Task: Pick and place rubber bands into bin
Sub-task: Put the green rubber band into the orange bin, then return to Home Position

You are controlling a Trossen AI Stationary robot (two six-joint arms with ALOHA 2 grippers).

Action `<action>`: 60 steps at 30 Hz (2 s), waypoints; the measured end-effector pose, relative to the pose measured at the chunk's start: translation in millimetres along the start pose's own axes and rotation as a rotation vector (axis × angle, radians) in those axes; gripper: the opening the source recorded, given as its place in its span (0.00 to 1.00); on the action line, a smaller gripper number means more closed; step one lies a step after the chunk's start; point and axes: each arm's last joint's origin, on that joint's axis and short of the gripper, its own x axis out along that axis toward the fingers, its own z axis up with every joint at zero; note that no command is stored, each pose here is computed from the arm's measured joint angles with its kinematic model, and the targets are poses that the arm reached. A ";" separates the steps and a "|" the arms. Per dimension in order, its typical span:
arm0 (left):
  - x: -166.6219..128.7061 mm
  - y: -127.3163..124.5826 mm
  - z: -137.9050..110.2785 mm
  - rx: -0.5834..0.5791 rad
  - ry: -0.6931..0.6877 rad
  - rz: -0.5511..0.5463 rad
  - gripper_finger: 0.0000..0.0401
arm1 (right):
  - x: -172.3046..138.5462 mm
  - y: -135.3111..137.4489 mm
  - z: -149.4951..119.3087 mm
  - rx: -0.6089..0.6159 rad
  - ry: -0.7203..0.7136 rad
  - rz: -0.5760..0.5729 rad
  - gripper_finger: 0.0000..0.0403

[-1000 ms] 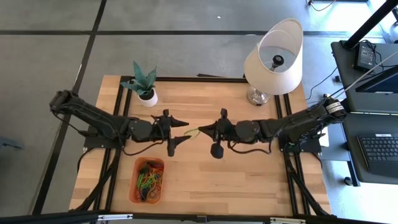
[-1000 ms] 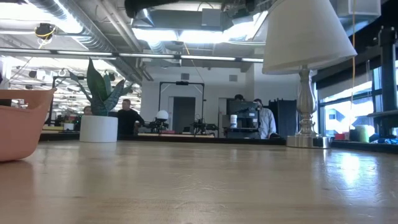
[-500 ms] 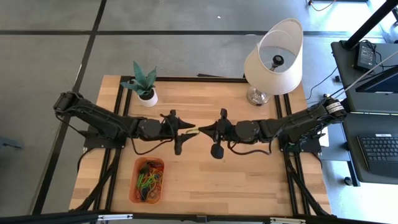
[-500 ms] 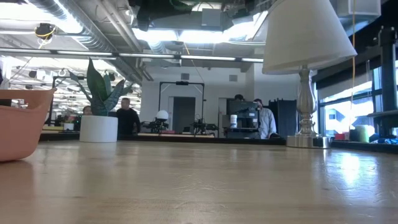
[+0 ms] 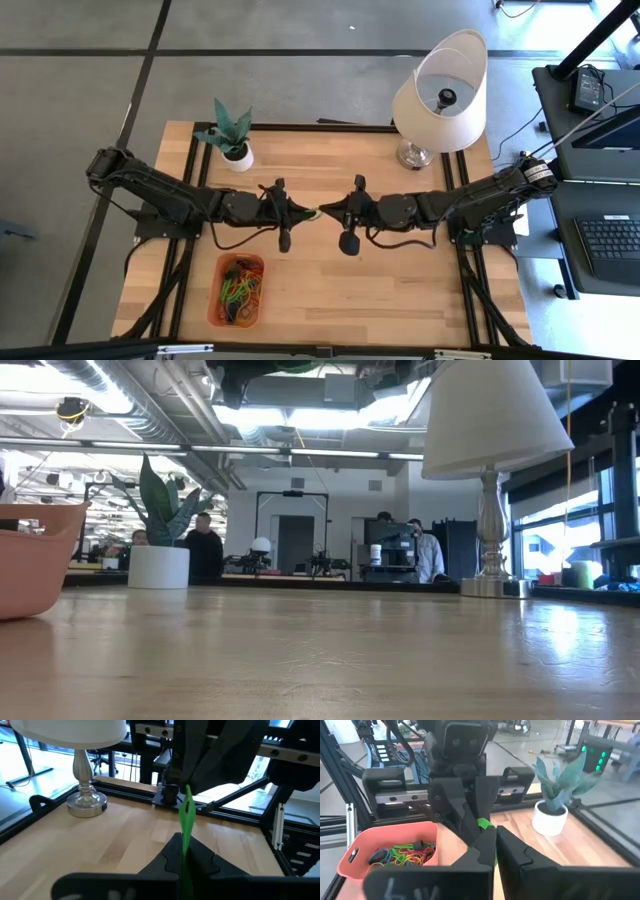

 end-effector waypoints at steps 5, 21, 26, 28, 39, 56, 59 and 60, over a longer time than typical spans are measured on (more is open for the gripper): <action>-0.1 0.0 -0.3 0.002 0.004 0.001 0.00 | 0.5 -2.1 -4.3 0.043 0.042 -0.013 0.12; -69.5 2.4 3.6 0.084 0.263 -0.016 0.00 | -10.8 -7.9 -6.2 0.036 0.134 -0.031 0.31; -100.3 -11.2 -1.9 0.065 0.555 0.039 0.00 | -11.1 -13.3 -14.9 0.047 0.222 -0.063 0.29; -110.1 -18.3 -4.2 0.038 0.668 0.047 0.00 | -10.6 -15.1 -15.5 0.045 0.229 -0.070 0.29; -123.8 -55.8 -55.2 -0.182 1.134 0.083 0.00 | -5.2 -28.8 -14.3 0.056 0.229 -0.116 0.29; -106.8 -77.9 -90.4 -0.179 1.208 0.146 0.12 | -5.3 -30.2 -18.0 0.134 0.249 -0.134 0.29; -106.9 -77.9 -90.3 -0.177 1.208 0.146 0.19 | -5.7 -30.5 -19.4 0.162 0.260 -0.142 0.29; -107.0 -77.7 -90.4 -0.176 1.209 0.147 0.21 | -5.8 -30.6 -19.7 0.168 0.262 -0.143 0.29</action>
